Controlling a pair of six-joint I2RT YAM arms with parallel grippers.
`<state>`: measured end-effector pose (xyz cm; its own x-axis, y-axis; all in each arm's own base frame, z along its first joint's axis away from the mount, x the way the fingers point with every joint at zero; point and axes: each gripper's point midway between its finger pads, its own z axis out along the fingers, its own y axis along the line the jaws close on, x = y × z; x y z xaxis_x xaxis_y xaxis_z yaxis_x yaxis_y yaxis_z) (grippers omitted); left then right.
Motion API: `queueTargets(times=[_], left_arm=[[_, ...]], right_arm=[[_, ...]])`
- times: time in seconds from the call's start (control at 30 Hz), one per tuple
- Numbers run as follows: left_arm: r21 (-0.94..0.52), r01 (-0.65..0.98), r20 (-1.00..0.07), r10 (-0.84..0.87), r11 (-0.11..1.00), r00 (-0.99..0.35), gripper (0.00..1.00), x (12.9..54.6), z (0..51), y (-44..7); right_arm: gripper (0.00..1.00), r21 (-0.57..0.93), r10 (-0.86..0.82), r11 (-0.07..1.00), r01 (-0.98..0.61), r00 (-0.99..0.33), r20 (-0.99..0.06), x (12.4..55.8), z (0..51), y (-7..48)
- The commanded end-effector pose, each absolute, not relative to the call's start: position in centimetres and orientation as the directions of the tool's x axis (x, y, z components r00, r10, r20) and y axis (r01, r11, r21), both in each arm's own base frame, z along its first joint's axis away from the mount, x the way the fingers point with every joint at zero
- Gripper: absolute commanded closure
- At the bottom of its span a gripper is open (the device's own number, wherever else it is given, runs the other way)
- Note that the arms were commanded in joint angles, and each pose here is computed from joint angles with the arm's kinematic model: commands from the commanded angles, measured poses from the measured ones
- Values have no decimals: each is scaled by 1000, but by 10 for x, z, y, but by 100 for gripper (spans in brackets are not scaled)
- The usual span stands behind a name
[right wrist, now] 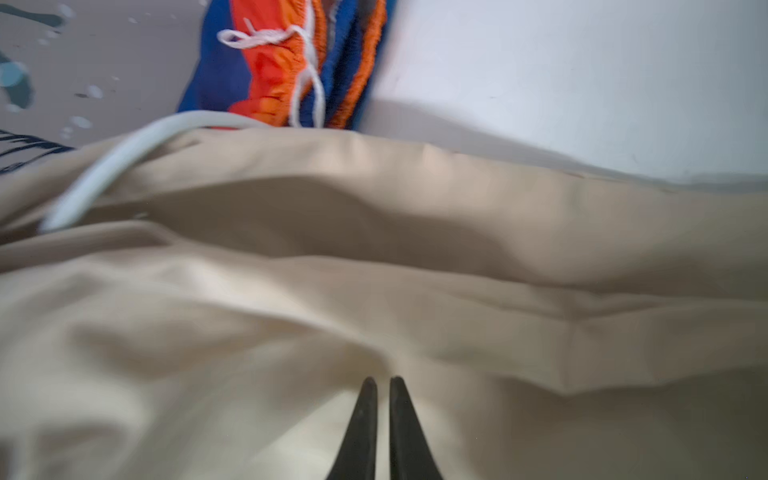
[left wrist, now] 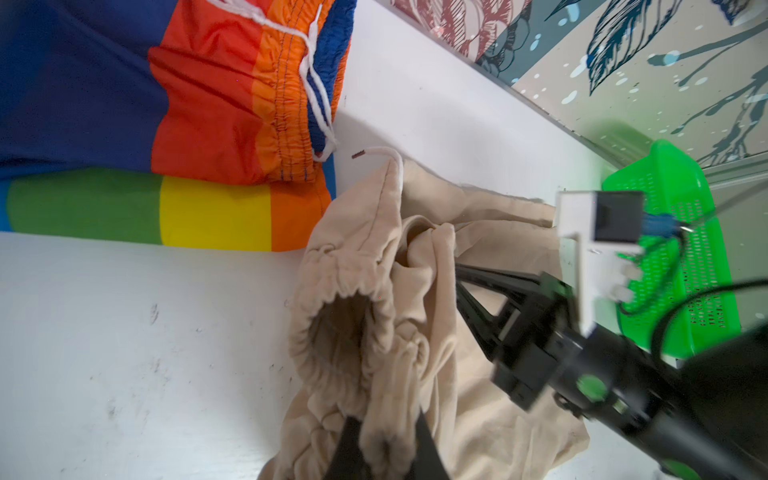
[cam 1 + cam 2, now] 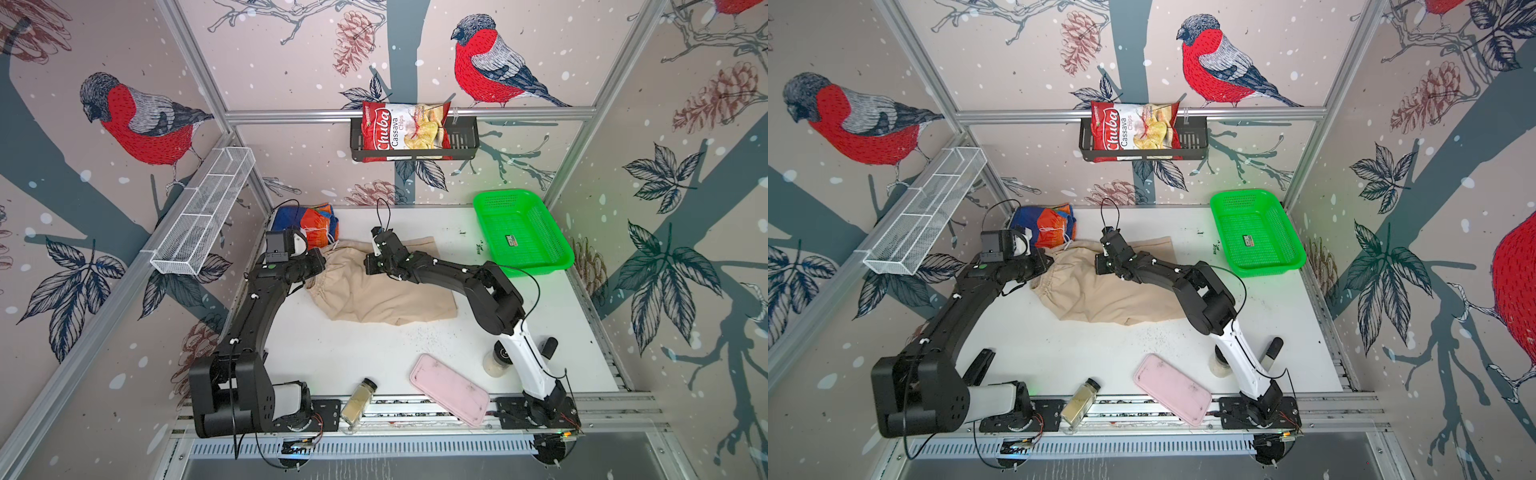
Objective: Fold and stack the shorts
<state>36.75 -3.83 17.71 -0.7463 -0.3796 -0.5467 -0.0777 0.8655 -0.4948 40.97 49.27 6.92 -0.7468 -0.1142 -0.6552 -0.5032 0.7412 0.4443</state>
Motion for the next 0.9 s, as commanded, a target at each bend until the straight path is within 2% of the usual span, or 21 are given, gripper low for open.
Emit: queueTargets(times=[0.0,0.27,0.57,0.7,0.87], left_arm=[[-496,-50,-567,-366,867,-737,100,370,180,-40],[-505,-51,-549,-366,862,-751,100,370,173,-41],[-523,-56,-537,-380,850,-753,100,372,171,-38],[-522,-59,-539,-384,851,-750,100,372,171,-36],[-519,-64,-542,-386,852,-747,100,372,172,-35]], right_arm=[[89,477,-76,743,-469,-767,-637,426,63,496],[85,538,19,721,-436,-764,-645,474,48,513],[82,595,52,692,-408,-794,-605,484,28,524],[83,582,46,686,-436,-773,-633,484,54,522],[83,535,57,695,-480,-705,-707,474,112,508]])
